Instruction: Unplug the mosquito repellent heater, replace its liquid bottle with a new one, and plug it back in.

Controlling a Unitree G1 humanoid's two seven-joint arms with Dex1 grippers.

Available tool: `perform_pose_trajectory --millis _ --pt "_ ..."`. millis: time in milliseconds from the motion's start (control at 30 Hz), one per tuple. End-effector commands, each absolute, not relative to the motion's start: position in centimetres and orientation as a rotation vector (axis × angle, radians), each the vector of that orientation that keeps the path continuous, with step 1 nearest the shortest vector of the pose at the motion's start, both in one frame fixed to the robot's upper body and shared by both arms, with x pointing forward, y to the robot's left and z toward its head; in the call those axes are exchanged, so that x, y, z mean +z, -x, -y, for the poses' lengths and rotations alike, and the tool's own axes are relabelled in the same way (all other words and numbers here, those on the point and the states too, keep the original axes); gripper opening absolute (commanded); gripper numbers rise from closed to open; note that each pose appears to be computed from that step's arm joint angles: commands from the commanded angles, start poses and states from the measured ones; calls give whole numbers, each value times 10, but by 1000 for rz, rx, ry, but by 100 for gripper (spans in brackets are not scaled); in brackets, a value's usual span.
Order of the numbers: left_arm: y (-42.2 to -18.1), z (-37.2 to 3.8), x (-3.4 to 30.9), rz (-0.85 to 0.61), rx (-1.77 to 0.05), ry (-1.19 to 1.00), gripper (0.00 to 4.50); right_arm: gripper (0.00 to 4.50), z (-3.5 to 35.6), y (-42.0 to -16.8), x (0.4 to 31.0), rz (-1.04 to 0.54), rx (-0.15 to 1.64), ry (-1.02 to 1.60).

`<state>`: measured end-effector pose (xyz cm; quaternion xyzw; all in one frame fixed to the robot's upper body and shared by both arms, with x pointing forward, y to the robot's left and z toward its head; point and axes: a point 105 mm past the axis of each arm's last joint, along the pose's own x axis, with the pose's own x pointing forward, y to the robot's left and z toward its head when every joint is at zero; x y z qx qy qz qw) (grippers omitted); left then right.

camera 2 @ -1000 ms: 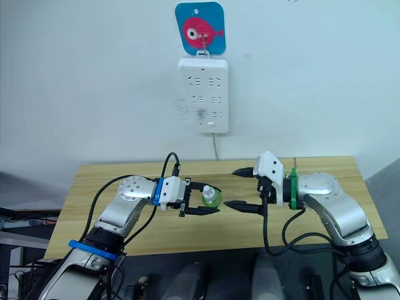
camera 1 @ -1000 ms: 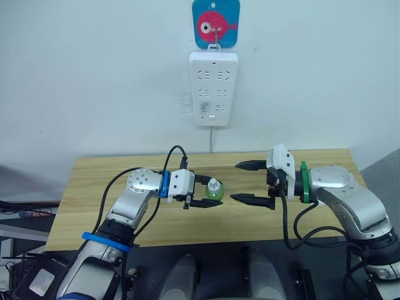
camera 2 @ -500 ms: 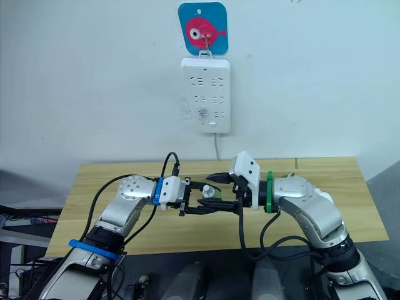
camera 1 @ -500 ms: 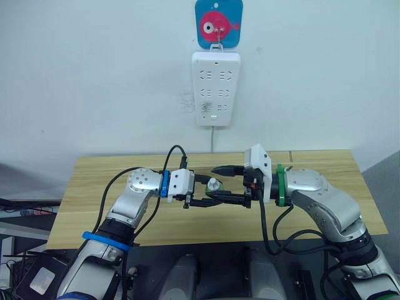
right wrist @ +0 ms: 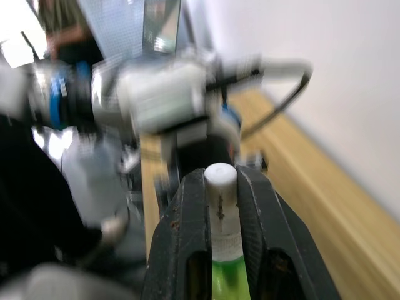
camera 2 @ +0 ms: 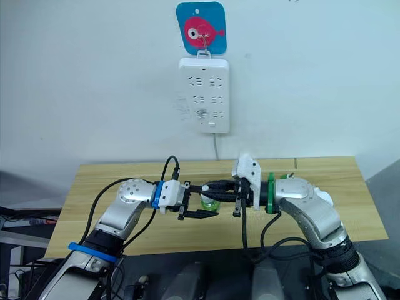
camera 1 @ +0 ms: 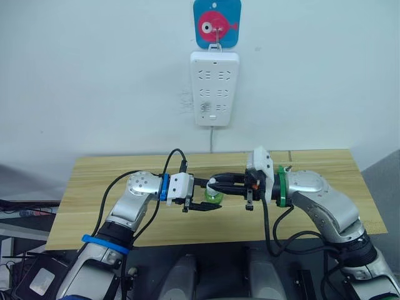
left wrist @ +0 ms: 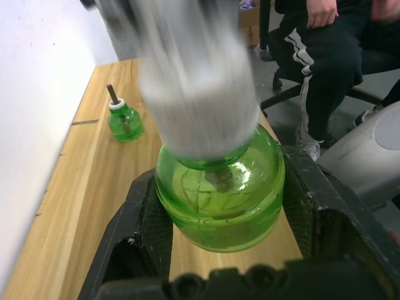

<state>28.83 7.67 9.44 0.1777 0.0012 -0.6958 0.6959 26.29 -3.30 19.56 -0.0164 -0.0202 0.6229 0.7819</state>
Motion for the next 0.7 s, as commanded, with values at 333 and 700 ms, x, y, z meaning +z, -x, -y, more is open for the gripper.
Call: perform_pose_trajectory --millis 333,700 --pt "-292 -90 96 3 -1488 -403 225 25 115 -321 178 144 584 232" --pt "-292 -90 115 -10 -1413 -369 225 25 150 -360 91 84 238 125"
